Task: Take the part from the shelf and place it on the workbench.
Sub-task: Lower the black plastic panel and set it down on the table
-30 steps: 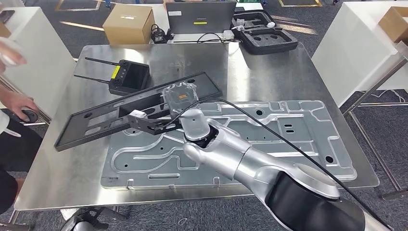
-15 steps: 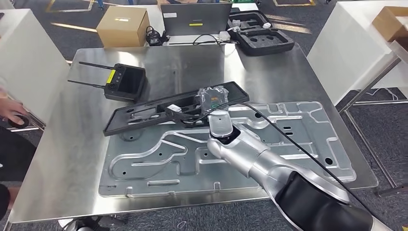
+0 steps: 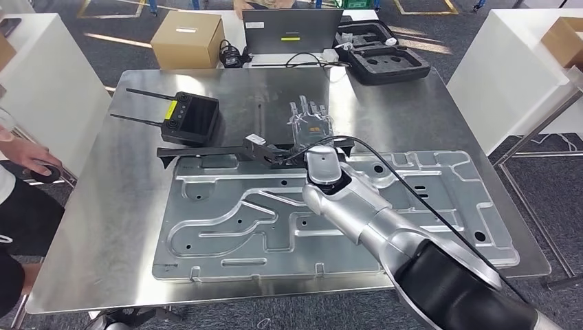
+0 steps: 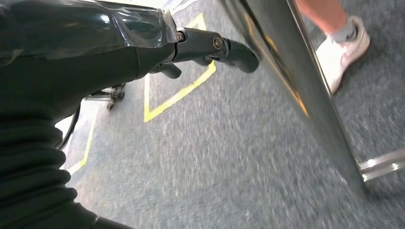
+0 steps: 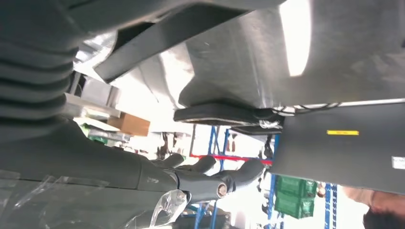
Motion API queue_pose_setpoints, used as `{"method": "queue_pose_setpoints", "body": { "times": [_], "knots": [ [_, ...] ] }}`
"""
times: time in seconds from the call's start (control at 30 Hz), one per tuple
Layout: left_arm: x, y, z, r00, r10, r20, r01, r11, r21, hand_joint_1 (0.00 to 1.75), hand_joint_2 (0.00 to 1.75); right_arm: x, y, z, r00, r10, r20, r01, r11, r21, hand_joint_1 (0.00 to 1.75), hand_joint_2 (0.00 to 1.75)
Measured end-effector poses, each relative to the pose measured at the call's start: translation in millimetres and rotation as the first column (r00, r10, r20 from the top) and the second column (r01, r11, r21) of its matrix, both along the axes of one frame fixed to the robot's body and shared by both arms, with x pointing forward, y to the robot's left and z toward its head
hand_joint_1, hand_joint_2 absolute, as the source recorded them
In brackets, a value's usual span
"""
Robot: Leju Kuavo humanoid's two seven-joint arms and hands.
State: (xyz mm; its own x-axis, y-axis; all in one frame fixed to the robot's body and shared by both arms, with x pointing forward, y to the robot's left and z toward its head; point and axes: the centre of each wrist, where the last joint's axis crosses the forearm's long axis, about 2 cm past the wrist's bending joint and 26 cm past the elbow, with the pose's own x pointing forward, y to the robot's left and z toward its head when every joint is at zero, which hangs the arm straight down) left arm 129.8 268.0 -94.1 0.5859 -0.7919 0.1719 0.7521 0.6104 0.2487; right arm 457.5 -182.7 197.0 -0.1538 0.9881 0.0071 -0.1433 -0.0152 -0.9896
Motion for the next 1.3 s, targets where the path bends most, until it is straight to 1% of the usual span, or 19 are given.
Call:
{"method": "queue_pose_setpoints", "body": {
  "times": [0.07,0.2,0.4,0.57,0.7,0.83,1.03,1.3],
  "knots": [
    [0.3,-1,0.1,1.0,0.006,-0.005,-0.006,1.0,0.003,0.0,0.0,0,1,0,1.0,0.002,-0.001,-0.002,1.0,0.007,0.0,0.0],
    [2.6,2,0.6,0.999,0.023,-0.024,-0.023,0.999,0.027,0.0,0.0,4,7,12,1.0,0.01,0.026,-0.011,0.999,0.033,0.0,0.0],
    [1.3,5,0.1,0.999,0.026,-0.033,-0.025,0.999,0.033,0.0,0.0,-2,5,-1,1.0,0.018,0.002,-0.018,0.999,0.048,0.0,0.0],
    [-7.5,2,-2.2,0.998,0.027,-0.058,-0.025,0.999,0.029,0.0,0.0,-3,1,-5,1.0,0.019,0.003,-0.019,0.998,0.054,0.0,0.0],
    [-0.6,2,-0.3,0.999,0.027,-0.047,-0.026,0.999,0.03,0.0,0.0,3,2,9,0.998,0.036,0.052,-0.041,0.996,0.085,0.0,0.0],
    [3.1,6,0.6,0.999,0.03,-0.041,-0.029,0.999,0.037,0.0,0.0,5,8,17,0.994,0.068,0.085,-0.078,0.99,0.119,0.0,0.0],
    [15.2,6,4.3,0.999,0.032,-0.019,-0.032,0.999,0.034,0.0,0.0,15,21,54,0.972,0.11,0.21,-0.142,0.979,0.148,0.0,0.0],
    [20.6,11,5.9,0.999,0.032,-0.012,-0.032,0.999,0.039,0.0,0.0,17,18,56,0.973,0.096,0.209,-0.134,0.975,0.177,0.0,0.0]
  ]
}}
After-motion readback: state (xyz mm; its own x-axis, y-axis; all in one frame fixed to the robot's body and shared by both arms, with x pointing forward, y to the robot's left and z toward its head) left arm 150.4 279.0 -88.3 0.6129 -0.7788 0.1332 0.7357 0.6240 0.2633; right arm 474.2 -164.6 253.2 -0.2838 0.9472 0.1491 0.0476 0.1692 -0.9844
